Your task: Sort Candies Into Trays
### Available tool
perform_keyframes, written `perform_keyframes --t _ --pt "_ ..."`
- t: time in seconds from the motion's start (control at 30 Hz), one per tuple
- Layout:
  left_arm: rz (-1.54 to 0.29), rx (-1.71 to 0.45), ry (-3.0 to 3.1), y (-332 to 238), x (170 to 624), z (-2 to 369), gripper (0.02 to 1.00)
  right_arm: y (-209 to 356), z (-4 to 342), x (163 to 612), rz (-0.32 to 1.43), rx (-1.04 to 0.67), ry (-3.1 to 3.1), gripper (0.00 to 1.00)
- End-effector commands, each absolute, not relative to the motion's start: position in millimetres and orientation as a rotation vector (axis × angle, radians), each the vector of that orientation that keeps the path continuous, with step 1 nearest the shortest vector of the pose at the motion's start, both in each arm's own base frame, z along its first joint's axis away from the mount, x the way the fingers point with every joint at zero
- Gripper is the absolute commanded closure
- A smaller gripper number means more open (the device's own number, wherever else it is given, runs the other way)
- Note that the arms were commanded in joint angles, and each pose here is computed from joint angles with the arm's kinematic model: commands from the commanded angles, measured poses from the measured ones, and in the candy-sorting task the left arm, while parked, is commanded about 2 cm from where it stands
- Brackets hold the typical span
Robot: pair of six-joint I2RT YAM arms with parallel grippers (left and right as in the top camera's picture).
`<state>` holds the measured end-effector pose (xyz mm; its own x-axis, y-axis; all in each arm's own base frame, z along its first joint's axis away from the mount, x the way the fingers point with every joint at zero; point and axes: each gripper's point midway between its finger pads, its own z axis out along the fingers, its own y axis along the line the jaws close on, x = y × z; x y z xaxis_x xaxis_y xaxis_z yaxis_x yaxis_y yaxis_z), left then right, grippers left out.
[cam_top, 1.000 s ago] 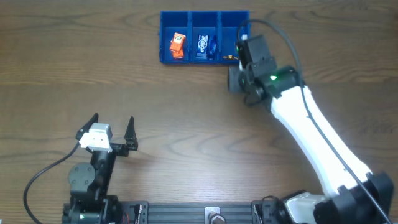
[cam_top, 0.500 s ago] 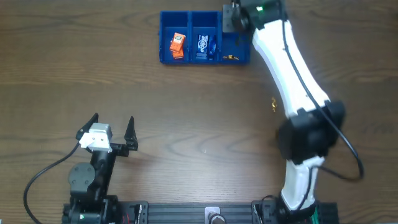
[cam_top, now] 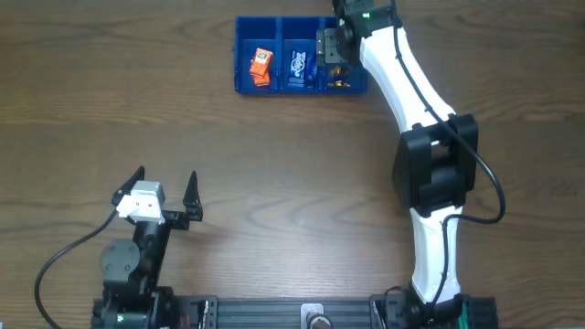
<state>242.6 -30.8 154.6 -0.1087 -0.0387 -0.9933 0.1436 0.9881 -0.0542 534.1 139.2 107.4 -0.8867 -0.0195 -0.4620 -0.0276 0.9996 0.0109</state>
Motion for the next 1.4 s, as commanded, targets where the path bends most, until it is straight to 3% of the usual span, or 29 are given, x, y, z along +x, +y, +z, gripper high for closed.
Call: perform_keyframes --t 0.03,0.2,0.37,0.47,0.6,0.73,0.87,1.17,1.4 --pt "-0.167 0.092 1.719 -32.9 241.7 138.4 0.02 137.3 135.9 536.8 0.037 -0.032 2.612 0.034" --pt "-0.167 0.092 1.719 -32.9 241.7 138.4 0.02 86.4 209.0 494.2 0.012 0.066 2.607 0.001" --pt "-0.167 0.092 1.719 -32.9 241.7 138.4 0.023 36.4 227.0 427.4 -0.147 0.119 2.656 0.001" --pt "-0.167 0.092 1.719 -32.9 241.7 138.4 0.02 14.5 209.6 386.7 -0.177 0.151 2.706 0.001" --pt "-0.167 0.092 1.719 -32.9 241.7 138.4 0.02 -4.0 160.3 341.8 -0.216 0.195 2.807 0.001" --pt "-0.167 0.092 1.719 -32.9 241.7 138.4 0.02 -4.2 99.3 322.8 -0.163 0.15 2.889 0.001" --pt "-0.167 0.092 1.719 -32.9 241.7 138.4 0.02 -5.1 63.4 319.0 -0.093 0.153 2.891 0.001" --pt "-0.167 0.092 1.719 -32.9 241.7 138.4 0.02 -7.2 16.5 328.6 -0.085 0.084 2.955 0.005" --pt "-0.167 0.092 1.719 -32.9 241.7 138.4 0.02 -1.5 10.2 334.1 -0.084 0.042 2.949 0.009"
